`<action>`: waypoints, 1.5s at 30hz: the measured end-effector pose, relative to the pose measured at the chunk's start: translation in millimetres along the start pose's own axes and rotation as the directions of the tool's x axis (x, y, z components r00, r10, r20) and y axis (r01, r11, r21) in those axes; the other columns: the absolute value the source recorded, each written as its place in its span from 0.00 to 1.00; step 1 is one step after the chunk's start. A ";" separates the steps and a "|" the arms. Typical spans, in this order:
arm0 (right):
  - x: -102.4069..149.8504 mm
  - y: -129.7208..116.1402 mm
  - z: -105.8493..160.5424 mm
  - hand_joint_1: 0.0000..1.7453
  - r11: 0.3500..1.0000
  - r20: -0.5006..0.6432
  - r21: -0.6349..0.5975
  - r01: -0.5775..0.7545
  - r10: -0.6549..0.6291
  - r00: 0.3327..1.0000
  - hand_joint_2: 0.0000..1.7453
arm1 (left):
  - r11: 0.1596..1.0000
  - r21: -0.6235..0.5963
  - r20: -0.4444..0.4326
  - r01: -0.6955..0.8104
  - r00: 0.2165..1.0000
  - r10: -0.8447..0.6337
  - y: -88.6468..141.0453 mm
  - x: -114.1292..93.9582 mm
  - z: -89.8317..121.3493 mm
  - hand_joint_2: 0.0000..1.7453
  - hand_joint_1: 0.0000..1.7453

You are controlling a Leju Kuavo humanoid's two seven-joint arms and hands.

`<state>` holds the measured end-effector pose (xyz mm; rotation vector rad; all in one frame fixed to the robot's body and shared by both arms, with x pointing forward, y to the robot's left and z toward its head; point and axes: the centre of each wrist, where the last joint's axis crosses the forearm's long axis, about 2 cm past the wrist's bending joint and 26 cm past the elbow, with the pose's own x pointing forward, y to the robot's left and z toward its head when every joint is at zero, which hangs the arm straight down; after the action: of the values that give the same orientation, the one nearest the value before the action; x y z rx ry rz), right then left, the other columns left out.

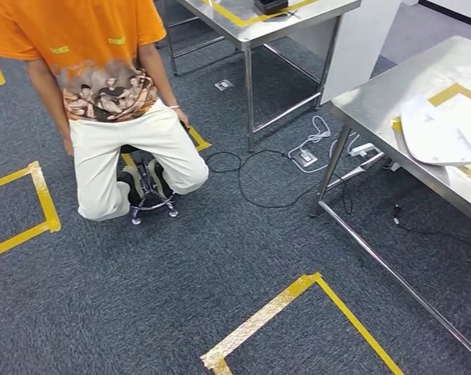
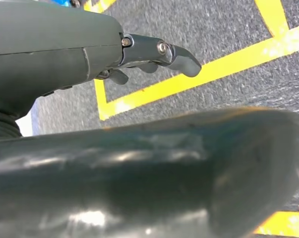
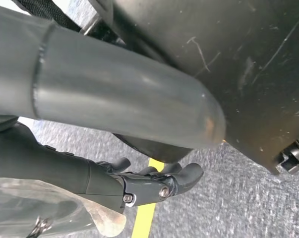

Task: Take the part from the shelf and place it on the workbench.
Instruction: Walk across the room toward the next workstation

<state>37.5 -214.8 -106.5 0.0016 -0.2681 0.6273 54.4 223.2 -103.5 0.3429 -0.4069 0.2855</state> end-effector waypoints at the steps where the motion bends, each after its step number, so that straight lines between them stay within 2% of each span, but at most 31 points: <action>1: 0.4 -0.2 -0.1 0.00 1.000 0.001 0.004 0.001 -0.001 1.000 0.00 | 1.000 -0.001 0.000 0.000 1.000 0.000 0.0 0.0 0.0 0.00 0.00; 45: -1.7 1.8 0.3 0.00 1.000 -0.006 0.029 0.000 0.000 1.000 0.00 | 1.000 -0.017 0.004 0.007 1.000 -0.007 -4.1 -0.5 2.2 0.00 0.00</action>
<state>35.0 -214.4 -106.7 0.0279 -0.2534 0.6308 54.6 218.6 -102.9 0.3282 -0.4114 0.2747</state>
